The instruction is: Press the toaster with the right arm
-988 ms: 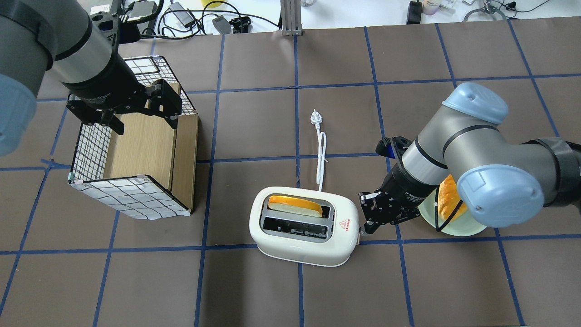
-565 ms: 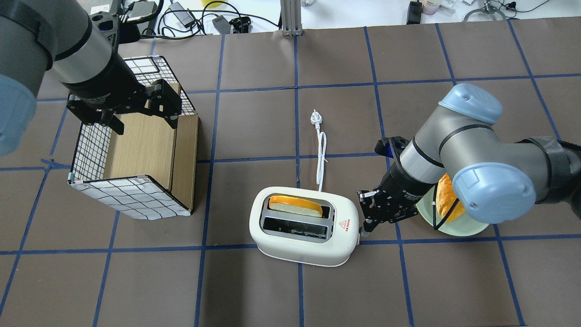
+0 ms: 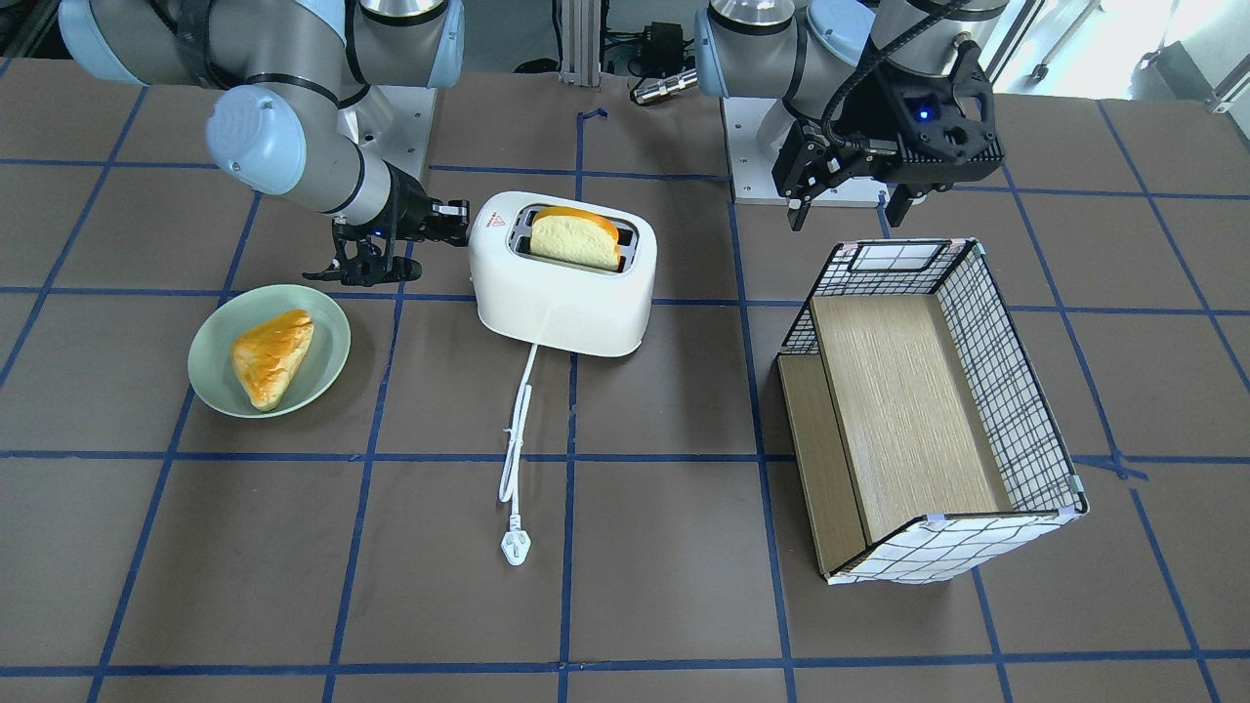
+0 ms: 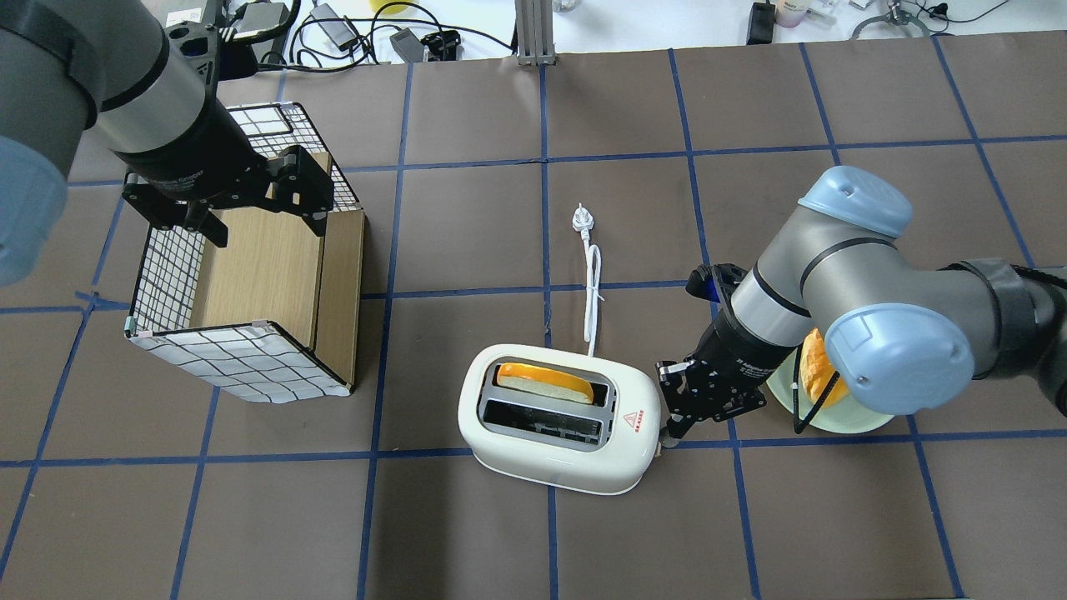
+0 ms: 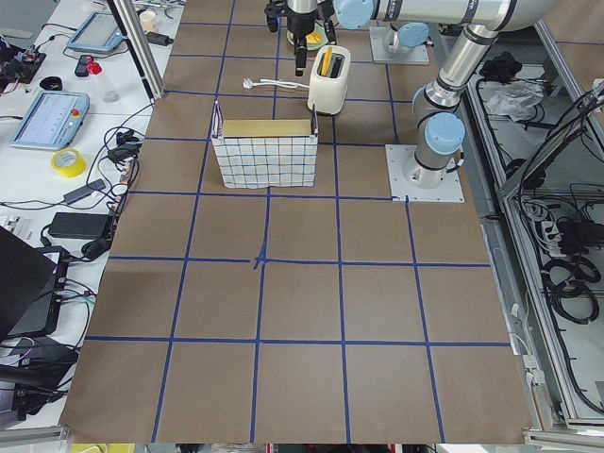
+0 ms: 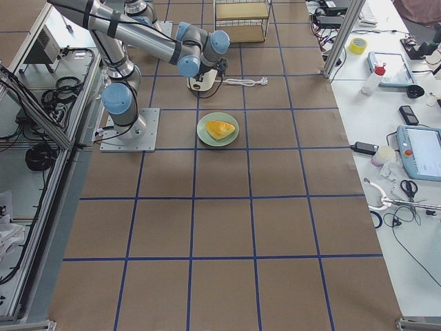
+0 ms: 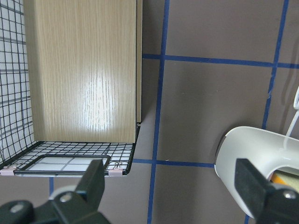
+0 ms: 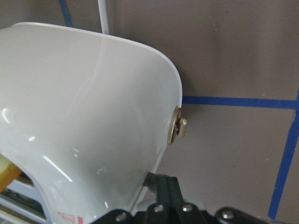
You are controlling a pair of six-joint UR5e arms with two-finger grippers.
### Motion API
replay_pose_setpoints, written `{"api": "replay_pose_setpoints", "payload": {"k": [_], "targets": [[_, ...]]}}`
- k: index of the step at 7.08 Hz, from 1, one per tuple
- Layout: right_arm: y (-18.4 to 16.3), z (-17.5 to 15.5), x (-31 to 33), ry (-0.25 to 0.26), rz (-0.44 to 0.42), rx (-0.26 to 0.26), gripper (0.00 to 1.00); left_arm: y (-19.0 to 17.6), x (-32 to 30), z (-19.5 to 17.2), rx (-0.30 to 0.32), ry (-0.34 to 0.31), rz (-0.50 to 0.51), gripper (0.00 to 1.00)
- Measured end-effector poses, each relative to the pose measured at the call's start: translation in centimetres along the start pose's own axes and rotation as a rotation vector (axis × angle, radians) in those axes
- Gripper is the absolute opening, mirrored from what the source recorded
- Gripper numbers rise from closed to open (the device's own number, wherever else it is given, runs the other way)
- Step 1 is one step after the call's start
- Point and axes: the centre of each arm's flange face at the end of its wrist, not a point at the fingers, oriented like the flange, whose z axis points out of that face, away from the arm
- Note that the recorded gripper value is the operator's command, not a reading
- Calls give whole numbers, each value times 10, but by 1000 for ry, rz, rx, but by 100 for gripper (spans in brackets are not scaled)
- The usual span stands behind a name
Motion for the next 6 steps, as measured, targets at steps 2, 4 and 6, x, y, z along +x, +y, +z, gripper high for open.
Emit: {"api": "replay_pose_setpoints", "payload": {"k": [2, 4, 6], "targets": [[-2, 9, 3, -8, 3, -16, 0, 0, 0, 0, 0, 0, 0, 100], [-8, 15, 5, -10, -1, -29, 0, 0, 0, 0, 0, 0, 0, 100], [-16, 21, 8, -10, -1, -34, 0, 0, 0, 0, 1, 0, 0, 100]]}}
